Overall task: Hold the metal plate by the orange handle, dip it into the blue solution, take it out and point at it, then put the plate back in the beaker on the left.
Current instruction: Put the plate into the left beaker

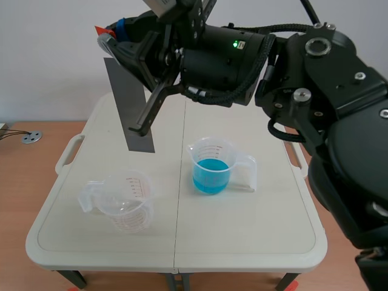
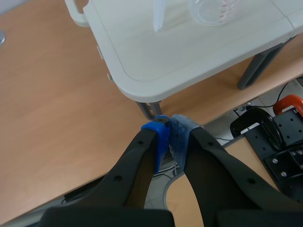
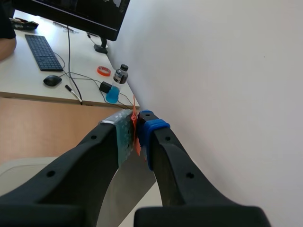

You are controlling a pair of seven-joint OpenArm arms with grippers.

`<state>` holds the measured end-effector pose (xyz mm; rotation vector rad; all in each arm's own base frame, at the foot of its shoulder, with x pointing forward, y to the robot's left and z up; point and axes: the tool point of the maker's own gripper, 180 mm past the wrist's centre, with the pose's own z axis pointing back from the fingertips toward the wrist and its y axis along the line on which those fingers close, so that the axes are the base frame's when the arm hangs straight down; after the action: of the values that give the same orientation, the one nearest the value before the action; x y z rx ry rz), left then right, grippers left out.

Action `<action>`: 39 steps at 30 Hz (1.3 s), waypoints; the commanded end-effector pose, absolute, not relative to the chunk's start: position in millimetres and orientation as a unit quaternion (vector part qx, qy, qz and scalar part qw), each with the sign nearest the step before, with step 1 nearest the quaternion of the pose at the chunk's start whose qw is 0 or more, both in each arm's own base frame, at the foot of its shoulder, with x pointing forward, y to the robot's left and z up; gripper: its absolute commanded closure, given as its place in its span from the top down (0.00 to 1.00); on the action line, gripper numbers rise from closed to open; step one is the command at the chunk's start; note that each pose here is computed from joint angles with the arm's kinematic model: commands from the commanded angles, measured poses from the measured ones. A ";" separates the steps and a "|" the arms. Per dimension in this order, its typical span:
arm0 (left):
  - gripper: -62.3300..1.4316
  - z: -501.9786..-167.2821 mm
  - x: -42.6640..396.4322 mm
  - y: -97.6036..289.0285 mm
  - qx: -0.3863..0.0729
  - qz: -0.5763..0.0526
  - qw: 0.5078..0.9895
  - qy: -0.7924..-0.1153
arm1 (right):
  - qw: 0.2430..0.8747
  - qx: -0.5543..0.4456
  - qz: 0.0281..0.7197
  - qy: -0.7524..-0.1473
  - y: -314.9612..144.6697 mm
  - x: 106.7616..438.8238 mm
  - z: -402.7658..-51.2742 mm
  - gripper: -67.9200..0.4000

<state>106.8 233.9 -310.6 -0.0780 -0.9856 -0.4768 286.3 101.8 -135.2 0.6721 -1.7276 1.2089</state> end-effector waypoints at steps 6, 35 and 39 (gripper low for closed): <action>0.04 -303.2 112.6 231.6 -0.038 -0.227 0.843 -0.486 | 0.419 0.287 0.492 -0.707 116.4 277.3 -116.0 0.03; 0.04 -304.7 111.4 231.3 -0.036 -0.233 0.844 -0.482 | 0.451 0.307 0.513 -0.663 140.1 271.7 -152.1 0.03; 0.04 -304.8 111.4 231.3 -0.036 -0.233 0.844 -0.482 | 0.458 0.313 0.511 -0.657 140.3 273.1 -159.3 0.03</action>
<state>107.9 232.5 -310.0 -0.0748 -0.9921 -0.4984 273.3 137.0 -173.7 0.7479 -1.5757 1.2469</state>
